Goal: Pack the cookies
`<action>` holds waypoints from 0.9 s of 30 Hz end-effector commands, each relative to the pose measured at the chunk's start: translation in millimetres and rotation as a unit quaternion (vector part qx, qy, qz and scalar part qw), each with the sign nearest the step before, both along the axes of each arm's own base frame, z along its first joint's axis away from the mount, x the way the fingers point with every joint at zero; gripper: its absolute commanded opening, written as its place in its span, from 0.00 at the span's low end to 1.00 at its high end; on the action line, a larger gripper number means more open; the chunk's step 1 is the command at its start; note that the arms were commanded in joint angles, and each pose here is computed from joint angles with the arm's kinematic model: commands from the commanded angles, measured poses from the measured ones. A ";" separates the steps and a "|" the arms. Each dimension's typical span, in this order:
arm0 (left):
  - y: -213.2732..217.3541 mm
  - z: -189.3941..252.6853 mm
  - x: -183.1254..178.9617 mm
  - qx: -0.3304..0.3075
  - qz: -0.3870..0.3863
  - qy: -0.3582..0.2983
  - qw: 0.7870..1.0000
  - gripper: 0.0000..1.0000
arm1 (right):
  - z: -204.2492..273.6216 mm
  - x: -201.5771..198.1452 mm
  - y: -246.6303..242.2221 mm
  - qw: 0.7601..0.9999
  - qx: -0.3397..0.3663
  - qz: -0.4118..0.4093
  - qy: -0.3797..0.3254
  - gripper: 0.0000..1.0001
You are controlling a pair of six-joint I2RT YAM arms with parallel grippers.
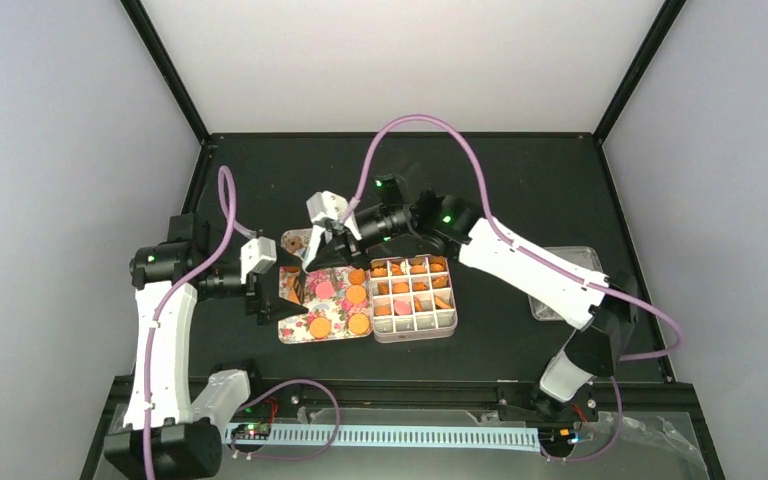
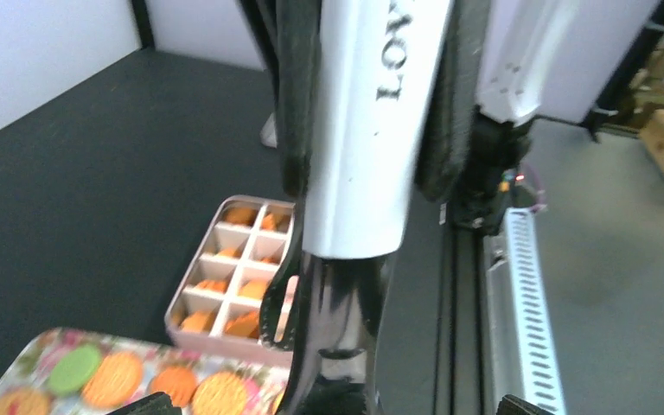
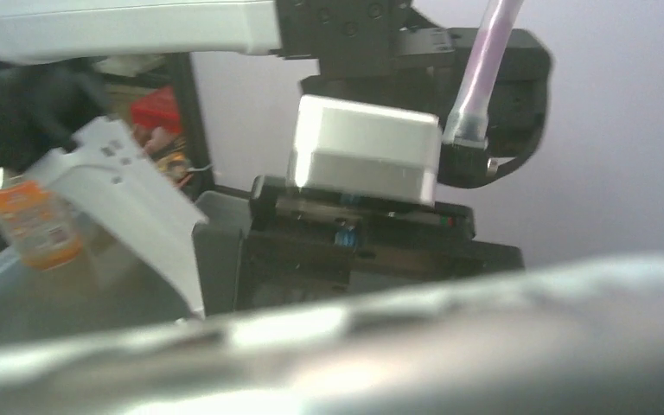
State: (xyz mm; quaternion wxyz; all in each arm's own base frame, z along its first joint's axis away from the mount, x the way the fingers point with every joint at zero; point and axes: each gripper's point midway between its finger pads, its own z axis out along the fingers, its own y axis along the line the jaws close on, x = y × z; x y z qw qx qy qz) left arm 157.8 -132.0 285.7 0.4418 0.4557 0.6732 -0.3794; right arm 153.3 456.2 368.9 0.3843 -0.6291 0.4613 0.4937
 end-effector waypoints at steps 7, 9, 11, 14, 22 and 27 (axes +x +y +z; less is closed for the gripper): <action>-39.7 48.8 -42.2 -0.079 -0.108 0.048 0.990 0.76 | 40.1 -53.0 -65.5 0.991 0.039 0.129 0.001 0.11; -43.6 46.8 -46.5 -0.081 -0.124 0.059 0.987 0.70 | 43.7 -55.4 -67.2 0.990 0.047 0.135 -0.004 0.10; -45.8 45.8 -48.2 -0.083 -0.132 0.068 0.985 0.65 | 51.0 -57.6 -67.4 0.987 0.059 0.147 -0.009 0.10; -48.2 44.6 -48.1 -0.084 -0.139 0.082 0.983 0.59 | 56.9 -59.5 -64.9 0.983 0.068 0.170 -0.004 0.10; -54.6 43.9 -63.7 -0.075 -0.171 0.084 0.979 0.38 | 65.2 -52.6 -48.3 0.978 0.078 0.192 0.006 0.13; -55.5 42.6 -65.1 -0.072 -0.176 0.084 0.978 0.05 | 56.0 -48.1 -37.4 0.982 0.063 0.178 0.000 0.24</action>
